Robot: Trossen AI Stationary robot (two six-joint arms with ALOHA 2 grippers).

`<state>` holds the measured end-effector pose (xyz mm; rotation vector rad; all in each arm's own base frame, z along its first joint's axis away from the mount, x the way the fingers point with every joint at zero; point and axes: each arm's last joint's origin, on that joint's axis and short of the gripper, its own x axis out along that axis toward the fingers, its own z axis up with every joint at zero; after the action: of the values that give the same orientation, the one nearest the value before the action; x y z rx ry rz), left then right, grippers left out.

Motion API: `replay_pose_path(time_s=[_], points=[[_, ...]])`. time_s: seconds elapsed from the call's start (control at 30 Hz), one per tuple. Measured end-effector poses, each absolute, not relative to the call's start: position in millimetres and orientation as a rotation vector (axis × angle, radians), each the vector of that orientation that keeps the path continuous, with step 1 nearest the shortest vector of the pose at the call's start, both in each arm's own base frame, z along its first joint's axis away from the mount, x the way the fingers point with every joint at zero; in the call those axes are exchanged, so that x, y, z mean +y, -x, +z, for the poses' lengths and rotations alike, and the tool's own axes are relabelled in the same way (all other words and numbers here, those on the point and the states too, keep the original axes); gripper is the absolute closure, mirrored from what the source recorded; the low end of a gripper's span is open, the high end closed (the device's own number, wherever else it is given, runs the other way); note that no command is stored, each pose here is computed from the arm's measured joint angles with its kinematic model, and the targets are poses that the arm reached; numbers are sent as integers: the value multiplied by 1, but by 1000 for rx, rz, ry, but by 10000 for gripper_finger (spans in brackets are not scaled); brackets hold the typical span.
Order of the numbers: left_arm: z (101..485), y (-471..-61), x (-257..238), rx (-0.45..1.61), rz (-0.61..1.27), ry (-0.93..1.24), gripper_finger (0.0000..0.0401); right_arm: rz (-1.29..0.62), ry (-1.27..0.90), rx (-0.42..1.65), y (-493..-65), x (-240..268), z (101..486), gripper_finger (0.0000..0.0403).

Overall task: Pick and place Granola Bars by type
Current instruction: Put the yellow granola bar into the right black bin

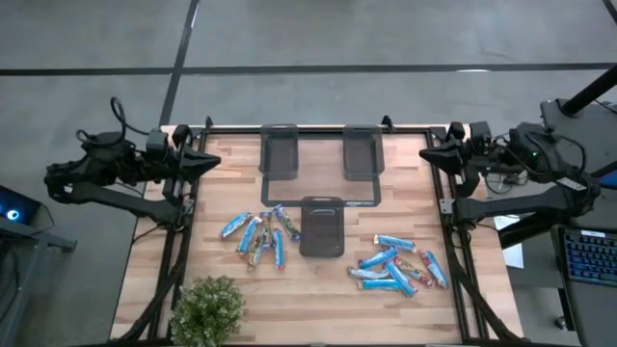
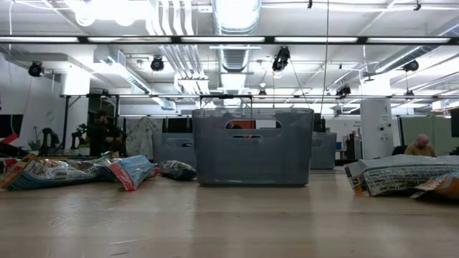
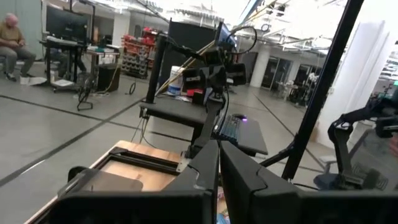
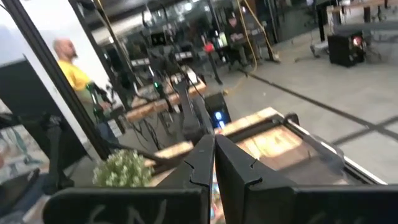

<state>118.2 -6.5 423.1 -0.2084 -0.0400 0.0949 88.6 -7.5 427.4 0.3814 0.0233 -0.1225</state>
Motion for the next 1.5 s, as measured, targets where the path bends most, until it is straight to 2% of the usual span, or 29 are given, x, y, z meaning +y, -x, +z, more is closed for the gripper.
replay_pose_path(time_s=[0.3,0.77,1.1,1.27,1.5], points=[[420,-132,-8,7,100,202,401,-84,-389,193,-91,-6,444,394],[407,-162,-11,109,106,192,401,140,-391,349,-109,0,436,394],[403,-171,-12,133,101,199,401,135,-373,455,-124,-1,425,394],[414,-167,-13,131,57,203,401,133,-358,491,-129,-1,422,394],[434,-157,-12,245,69,185,401,128,-349,534,-128,-1,418,394]])
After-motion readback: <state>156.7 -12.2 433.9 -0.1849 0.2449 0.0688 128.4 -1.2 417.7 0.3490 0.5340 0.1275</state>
